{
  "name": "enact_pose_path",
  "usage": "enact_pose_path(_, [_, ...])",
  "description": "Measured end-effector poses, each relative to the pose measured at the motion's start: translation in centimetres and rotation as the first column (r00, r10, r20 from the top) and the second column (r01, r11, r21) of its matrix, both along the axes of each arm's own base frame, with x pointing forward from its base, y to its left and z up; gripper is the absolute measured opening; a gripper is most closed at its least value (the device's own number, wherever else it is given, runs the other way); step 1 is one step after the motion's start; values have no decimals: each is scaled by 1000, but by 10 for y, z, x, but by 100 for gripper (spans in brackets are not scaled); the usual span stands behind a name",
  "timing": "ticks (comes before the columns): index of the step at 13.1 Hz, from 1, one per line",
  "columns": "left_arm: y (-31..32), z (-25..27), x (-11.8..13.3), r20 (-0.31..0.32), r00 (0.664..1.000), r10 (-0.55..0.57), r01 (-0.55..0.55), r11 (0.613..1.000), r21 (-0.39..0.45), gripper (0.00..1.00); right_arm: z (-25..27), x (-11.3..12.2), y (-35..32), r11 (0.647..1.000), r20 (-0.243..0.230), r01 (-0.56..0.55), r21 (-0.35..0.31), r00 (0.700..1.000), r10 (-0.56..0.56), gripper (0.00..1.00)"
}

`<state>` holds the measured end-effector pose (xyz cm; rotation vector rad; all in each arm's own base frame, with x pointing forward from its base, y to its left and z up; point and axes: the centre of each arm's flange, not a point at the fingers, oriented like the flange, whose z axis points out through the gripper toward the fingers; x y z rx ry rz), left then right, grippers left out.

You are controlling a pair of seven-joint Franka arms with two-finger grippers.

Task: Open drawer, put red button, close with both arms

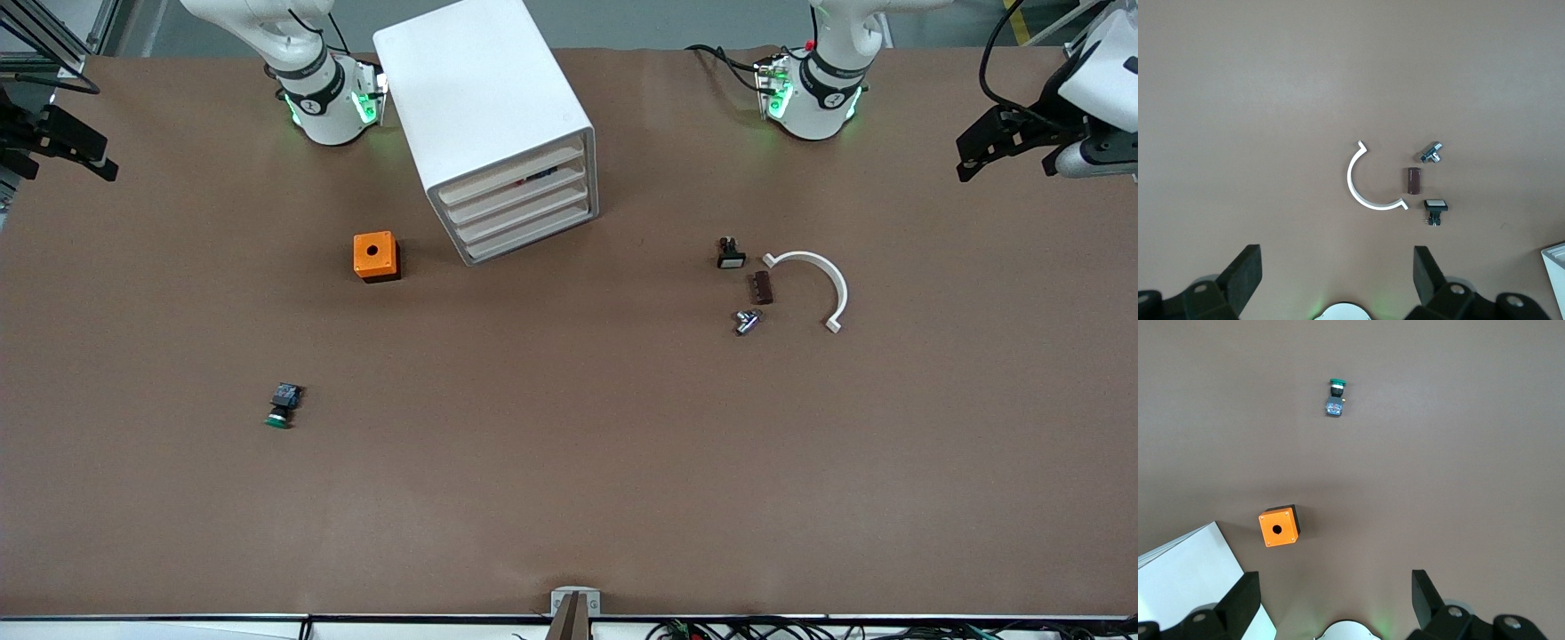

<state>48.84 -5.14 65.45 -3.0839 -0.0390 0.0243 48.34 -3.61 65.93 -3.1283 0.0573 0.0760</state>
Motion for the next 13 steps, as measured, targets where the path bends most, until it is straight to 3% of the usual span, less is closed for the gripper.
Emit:
enact_pose_path(6, [-4,-11,7,-16,1000,-7,7,1000,2,100,0,0,1,1000,-2,0,9,1000,0,100])
enact_pose_path(13, [-1,-13,32,-6,1000,-8,8,1000,-7,100,1,2,0,999,16,4,32,1000,-4,100])
